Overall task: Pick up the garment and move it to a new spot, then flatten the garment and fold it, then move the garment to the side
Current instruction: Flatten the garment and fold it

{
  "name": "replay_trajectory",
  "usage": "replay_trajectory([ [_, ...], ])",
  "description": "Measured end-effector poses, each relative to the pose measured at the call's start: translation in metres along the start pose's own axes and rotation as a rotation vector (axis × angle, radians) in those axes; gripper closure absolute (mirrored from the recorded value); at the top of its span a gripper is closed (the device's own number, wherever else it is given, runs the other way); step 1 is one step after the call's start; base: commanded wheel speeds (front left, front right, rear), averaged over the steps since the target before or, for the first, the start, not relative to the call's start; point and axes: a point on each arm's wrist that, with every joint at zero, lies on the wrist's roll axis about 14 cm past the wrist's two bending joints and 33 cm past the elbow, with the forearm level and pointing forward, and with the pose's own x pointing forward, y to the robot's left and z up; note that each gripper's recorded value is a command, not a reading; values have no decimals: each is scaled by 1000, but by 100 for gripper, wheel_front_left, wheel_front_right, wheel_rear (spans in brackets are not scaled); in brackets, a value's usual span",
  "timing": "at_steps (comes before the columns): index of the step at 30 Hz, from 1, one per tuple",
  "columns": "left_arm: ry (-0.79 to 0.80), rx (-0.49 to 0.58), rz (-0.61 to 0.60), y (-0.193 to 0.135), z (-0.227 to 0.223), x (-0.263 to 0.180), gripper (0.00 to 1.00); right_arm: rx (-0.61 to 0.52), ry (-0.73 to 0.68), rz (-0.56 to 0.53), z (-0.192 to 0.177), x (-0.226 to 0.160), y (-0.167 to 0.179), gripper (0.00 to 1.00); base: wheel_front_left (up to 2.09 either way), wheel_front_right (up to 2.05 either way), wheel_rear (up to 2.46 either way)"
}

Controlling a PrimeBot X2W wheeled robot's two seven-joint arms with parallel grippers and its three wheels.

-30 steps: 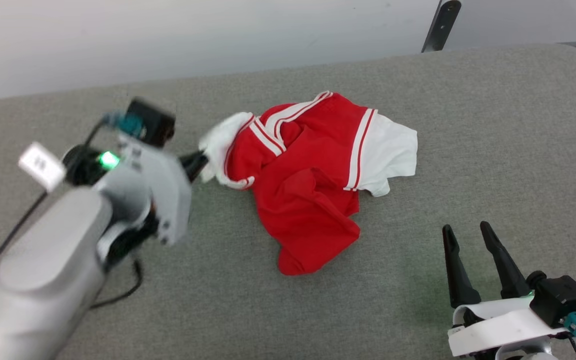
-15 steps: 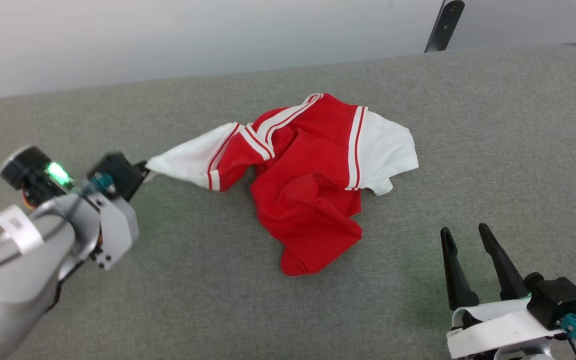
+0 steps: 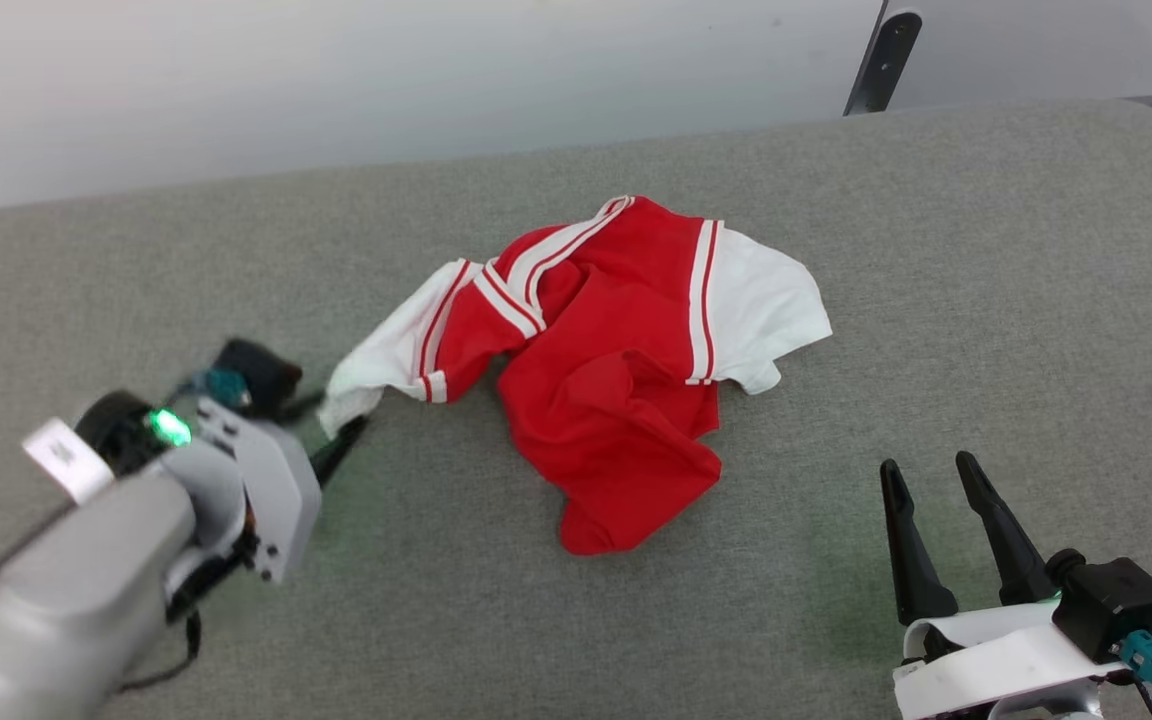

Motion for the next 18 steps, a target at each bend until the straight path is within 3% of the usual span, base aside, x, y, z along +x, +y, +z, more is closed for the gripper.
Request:
replay_trajectory([
  [9,-136,-96,57,49,74,-13,0,9,13,-4,-5,-1,-1,0,0,0,0],
  [18,8,-218,125,75,50,34,0,1,34,-41,-13,8,-15,0,0,0,0],
])
